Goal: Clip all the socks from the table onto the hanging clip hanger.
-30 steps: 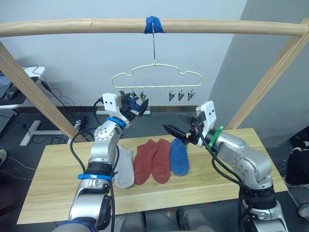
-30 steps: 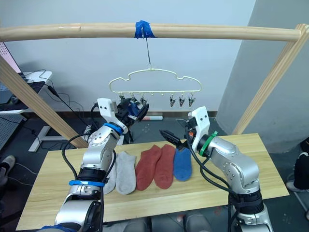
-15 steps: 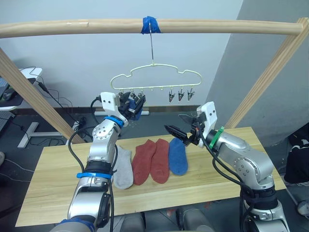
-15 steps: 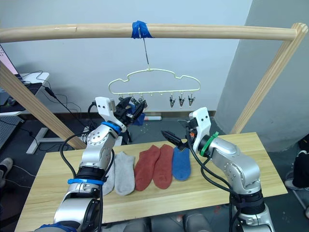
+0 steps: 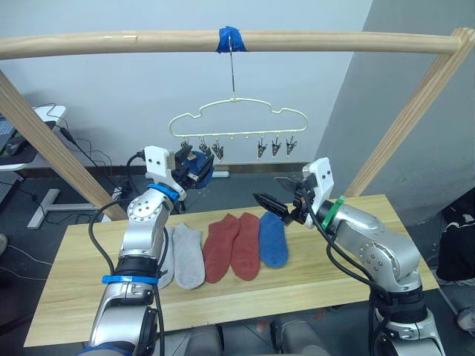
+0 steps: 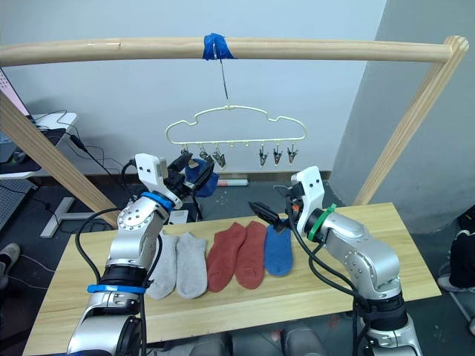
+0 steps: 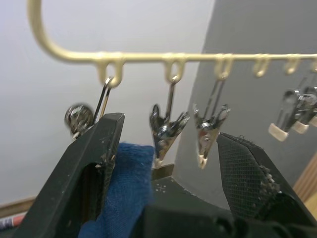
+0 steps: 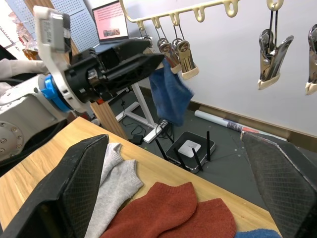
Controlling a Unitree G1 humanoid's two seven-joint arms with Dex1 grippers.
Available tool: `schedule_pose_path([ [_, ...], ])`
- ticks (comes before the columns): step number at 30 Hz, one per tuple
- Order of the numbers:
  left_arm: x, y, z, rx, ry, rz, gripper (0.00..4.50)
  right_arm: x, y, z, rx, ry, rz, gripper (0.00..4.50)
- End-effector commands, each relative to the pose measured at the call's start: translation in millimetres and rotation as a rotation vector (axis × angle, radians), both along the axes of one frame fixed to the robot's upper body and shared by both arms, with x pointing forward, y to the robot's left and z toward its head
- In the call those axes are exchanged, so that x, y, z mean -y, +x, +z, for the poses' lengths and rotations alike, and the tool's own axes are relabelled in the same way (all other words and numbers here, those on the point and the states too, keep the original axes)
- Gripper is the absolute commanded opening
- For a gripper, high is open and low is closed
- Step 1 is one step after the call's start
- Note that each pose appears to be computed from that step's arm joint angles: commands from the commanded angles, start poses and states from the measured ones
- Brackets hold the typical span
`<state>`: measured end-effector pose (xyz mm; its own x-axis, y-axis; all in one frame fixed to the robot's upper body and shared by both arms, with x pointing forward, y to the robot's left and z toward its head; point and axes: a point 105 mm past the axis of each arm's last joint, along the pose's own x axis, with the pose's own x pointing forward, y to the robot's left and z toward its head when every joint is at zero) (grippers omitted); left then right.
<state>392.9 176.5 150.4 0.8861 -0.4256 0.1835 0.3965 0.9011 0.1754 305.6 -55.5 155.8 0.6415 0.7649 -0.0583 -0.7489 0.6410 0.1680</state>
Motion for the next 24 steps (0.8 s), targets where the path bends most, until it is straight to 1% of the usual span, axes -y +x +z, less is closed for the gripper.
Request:
schedule_pose_path([
  [1, 0.3, 2.2, 16.9, 0.059, -0.006, -0.001, 3.35, -4.7, -4.8, 14.5, 0.053, 0.022, 0.03, 4.5],
  [4, 3.9, 4.2, 18.9, 0.065, -0.014, -0.009, 2.78, -4.4, -4.3, 14.7, 0.054, 0.02, 0.031, 4.5],
  [7, 5.3, 5.1, 18.4, 0.062, -0.014, -0.009, 1.96, -3.9, -3.7, 14.9, 0.055, 0.018, 0.029, 4.5],
  [24, 9.7, 7.3, 13.3, 0.052, -0.029, -0.009, 1.96, -2.3, -3.6, 16.5, 0.063, 0.011, 0.021, 4.5],
])
